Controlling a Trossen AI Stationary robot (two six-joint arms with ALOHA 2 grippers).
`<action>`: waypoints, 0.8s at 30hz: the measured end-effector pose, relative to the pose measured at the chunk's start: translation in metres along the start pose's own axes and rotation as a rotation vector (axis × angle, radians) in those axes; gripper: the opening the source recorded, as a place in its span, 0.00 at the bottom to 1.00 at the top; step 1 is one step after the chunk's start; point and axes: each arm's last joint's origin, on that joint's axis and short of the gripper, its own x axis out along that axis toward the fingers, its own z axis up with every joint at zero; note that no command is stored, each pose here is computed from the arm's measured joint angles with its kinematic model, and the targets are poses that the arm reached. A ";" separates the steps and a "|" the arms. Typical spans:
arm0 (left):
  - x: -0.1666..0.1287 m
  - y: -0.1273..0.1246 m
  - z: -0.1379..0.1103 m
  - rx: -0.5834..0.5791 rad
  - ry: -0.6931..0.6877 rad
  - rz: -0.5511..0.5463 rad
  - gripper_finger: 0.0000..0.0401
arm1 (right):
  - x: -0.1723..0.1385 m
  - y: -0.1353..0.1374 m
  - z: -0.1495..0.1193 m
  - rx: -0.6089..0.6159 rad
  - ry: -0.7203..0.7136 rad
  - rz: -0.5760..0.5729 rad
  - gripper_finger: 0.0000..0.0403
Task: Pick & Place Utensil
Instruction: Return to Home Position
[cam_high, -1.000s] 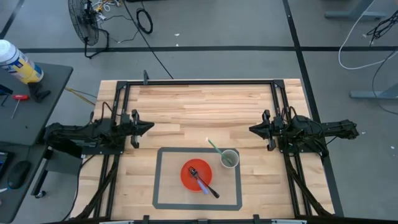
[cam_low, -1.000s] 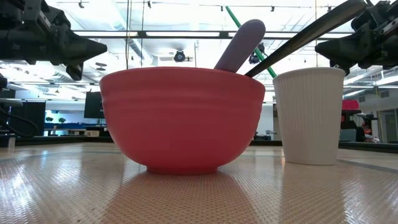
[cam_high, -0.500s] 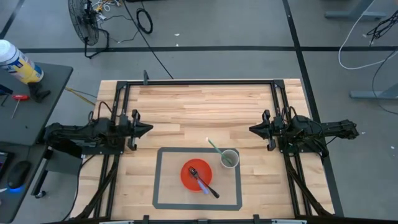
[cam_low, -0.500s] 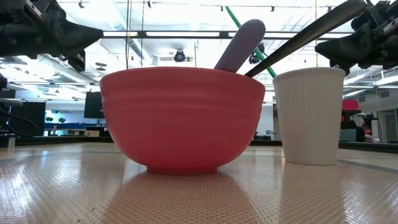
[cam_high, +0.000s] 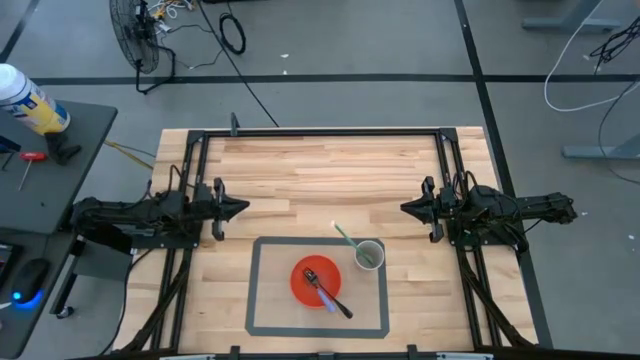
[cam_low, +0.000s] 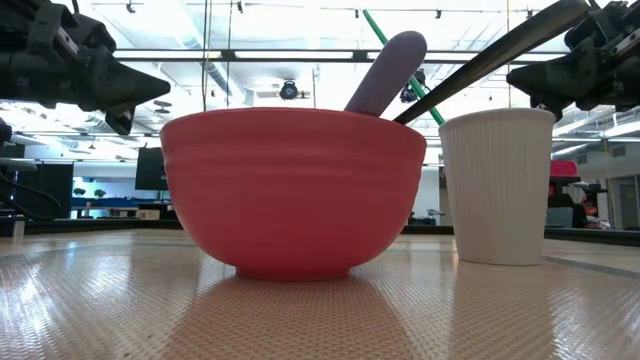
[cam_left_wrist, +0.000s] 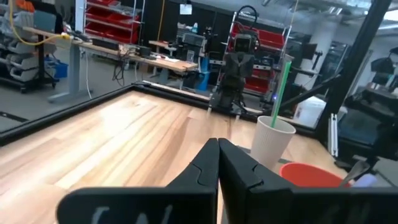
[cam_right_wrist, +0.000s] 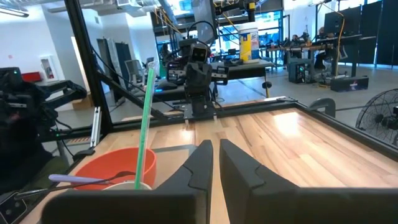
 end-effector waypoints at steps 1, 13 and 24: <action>0.000 0.000 0.000 -0.010 0.000 0.000 0.02 | 0.000 0.000 0.000 0.000 0.000 0.000 0.09; 0.000 0.000 0.000 -0.018 -0.001 0.000 0.02 | 0.000 0.000 0.000 0.000 0.000 0.000 0.09; 0.000 0.000 0.000 -0.019 -0.002 0.000 0.02 | 0.000 0.000 0.000 0.000 0.000 0.000 0.09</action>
